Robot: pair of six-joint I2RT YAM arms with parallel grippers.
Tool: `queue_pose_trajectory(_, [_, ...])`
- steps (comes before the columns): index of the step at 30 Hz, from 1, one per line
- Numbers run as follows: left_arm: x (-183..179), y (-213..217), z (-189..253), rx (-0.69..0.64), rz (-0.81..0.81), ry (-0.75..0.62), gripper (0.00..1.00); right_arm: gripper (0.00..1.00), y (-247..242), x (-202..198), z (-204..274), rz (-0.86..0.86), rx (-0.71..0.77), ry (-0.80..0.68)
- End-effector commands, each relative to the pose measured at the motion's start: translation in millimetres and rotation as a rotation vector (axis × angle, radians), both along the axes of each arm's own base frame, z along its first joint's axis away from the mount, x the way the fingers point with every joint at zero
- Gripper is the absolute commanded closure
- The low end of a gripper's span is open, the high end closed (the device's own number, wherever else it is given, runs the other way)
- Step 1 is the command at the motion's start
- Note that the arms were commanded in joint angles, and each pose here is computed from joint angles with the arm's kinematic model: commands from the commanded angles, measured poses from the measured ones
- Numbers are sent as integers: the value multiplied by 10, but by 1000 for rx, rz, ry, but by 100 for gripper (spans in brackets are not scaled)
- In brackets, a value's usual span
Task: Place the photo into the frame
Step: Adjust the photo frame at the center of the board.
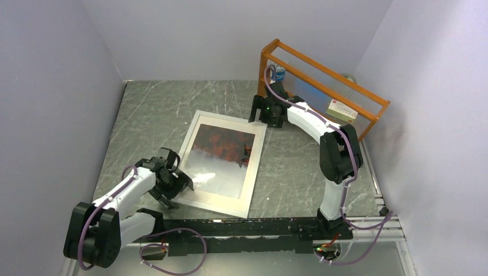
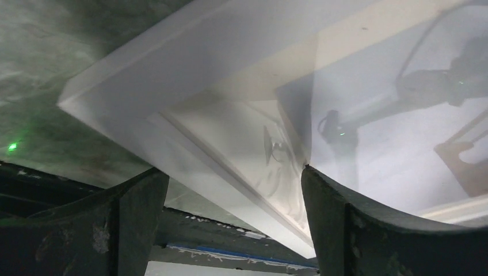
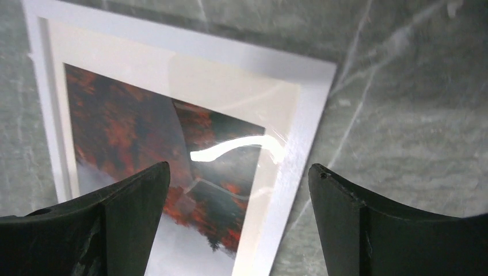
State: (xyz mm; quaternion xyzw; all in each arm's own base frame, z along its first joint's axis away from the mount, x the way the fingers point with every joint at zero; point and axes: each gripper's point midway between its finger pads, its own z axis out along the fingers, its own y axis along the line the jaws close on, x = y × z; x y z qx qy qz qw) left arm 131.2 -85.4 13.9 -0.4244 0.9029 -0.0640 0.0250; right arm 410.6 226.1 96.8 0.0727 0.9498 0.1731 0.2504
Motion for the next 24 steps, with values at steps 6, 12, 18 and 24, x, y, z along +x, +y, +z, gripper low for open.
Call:
queue_pose_trajectory(6, [551, -84, 150, -36, 50, -241, 7, 10, 94, 655, 221, -35, -71, -194])
queue_pose_trajectory(12, [664, 9, 176, -40, 55, -229, 6, 11, 150, 945, 75, 2, -135, -243])
queue_pose_trajectory(18, [723, -2, 142, -100, 68, -212, 7, 9, 199, 1050, -150, 93, -204, -256])
queue_pose_trajectory(24, [786, 5, 136, -113, 80, -207, 7, 8, 189, 919, -526, 116, -220, -164])
